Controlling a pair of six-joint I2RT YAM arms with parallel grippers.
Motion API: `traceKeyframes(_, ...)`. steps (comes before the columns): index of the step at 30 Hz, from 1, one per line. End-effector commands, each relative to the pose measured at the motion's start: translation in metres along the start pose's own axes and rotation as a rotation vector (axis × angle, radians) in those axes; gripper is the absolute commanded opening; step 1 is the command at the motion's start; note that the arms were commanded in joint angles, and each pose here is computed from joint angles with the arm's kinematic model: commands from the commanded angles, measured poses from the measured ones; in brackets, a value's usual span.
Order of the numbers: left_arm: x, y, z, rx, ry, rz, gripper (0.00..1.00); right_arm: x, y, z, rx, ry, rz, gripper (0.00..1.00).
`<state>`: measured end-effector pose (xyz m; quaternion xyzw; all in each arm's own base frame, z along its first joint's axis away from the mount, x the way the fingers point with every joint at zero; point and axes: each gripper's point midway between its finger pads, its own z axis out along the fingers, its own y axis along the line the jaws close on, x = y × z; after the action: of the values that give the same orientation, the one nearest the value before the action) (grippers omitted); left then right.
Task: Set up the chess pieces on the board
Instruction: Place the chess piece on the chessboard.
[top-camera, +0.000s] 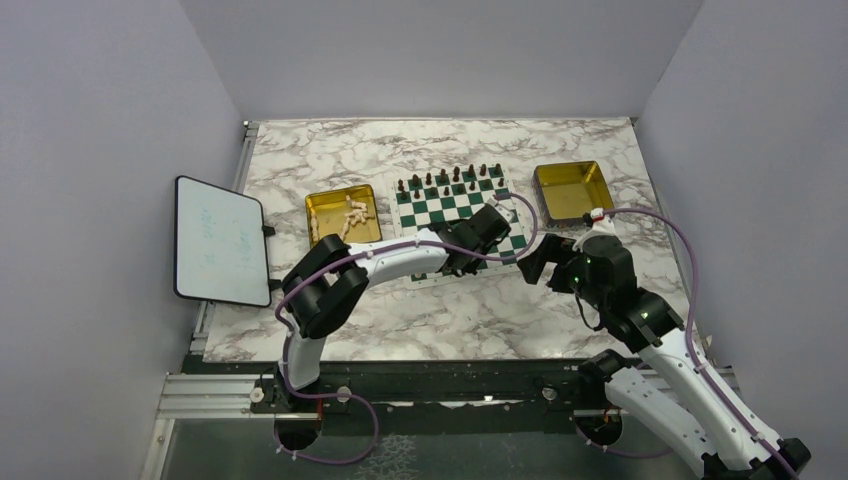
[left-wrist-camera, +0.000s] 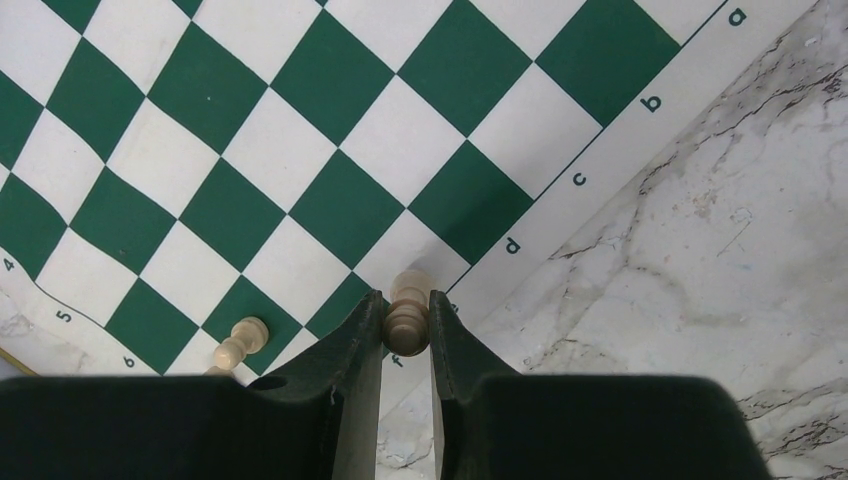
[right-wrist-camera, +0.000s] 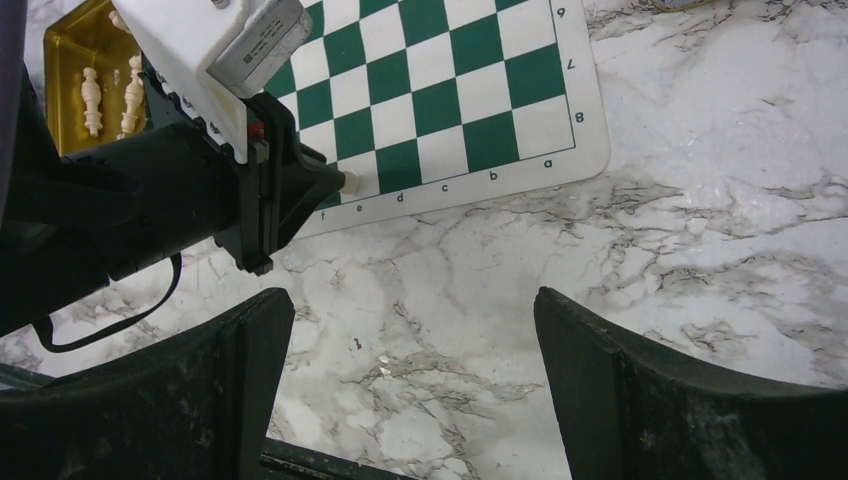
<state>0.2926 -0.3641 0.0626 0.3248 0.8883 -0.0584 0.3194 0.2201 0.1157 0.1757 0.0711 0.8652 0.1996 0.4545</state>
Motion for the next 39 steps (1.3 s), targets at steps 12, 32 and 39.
traceKeyframes(12, 0.0, -0.001, 0.009, 0.033, -0.017, -0.037, 0.14, -0.006, -0.002, -0.002, 0.017, -0.018, 0.009, 0.95)
traceKeyframes(32, 0.007, 0.002, 0.015, 0.055, -0.014, -0.076, 0.15, -0.006, -0.002, -0.002, 0.018, -0.019, 0.009, 0.95)
traceKeyframes(39, 0.004, 0.003, 0.013, 0.059, -0.027, -0.085, 0.15, -0.005, -0.002, -0.001, 0.018, -0.017, 0.007, 0.95)
